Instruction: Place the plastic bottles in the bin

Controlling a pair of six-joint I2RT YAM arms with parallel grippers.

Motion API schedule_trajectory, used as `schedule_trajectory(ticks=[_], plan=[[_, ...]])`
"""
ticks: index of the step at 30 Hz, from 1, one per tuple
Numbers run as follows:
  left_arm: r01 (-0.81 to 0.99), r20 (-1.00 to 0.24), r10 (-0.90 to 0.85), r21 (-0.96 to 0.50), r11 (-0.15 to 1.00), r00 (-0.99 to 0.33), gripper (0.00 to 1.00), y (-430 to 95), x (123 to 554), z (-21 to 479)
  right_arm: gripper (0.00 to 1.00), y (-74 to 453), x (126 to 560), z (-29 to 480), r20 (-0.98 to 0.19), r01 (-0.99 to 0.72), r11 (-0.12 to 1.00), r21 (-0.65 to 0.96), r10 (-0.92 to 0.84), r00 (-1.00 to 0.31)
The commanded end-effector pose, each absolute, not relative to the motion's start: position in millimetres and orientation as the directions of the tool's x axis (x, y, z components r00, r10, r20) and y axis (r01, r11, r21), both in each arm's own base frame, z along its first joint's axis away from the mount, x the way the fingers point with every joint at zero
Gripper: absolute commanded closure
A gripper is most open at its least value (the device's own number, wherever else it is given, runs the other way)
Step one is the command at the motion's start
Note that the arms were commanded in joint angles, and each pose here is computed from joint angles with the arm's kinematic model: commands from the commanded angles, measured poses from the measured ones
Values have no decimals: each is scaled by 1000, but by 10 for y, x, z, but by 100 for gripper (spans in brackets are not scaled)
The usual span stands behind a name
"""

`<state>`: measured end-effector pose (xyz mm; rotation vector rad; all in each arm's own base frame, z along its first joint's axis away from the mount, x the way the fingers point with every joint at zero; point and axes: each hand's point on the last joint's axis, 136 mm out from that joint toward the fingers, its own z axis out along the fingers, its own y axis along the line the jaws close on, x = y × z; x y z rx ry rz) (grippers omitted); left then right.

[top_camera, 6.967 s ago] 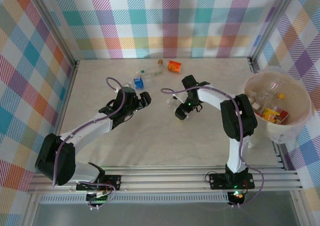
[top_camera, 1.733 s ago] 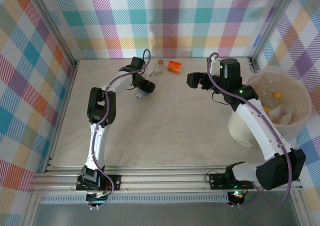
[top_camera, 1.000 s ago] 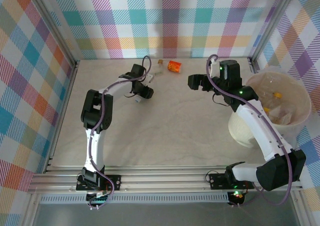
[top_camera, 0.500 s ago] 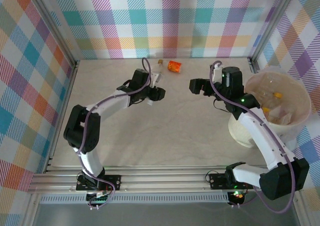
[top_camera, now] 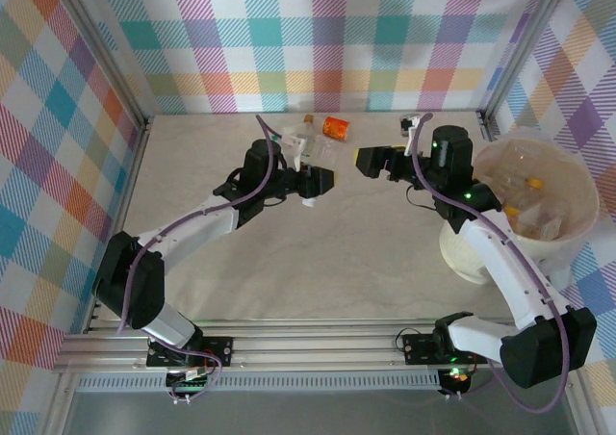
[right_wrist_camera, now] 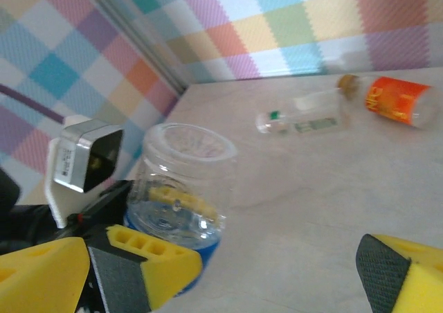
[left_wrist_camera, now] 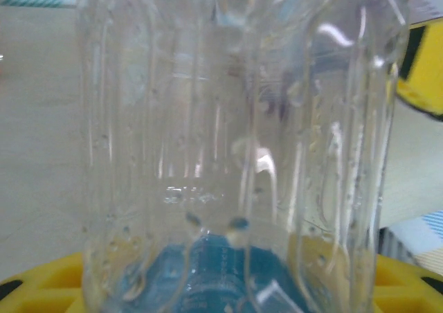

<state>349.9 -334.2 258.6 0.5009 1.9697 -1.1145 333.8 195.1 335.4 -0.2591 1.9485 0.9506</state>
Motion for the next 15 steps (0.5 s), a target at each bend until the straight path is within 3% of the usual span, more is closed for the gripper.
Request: schedule_trajectory(ticks=[1, 10, 15], plan=[[733, -812, -83, -561, 383, -578, 51, -3515, 3239, 2956, 0, 2135, 3230, 3639, -813, -618, 553, 559, 220, -538], [808, -835, -56, -544, 225, -547, 52, -3765, 2947, 3187, 0, 2237, 3315, 3593, -772, -606, 504, 616, 232, -591], [820, -843, -59, -534, 208, -534, 52, -3806, 2917, 3235, 0, 2276, 3286, 3525, -756, -604, 488, 630, 206, -622]])
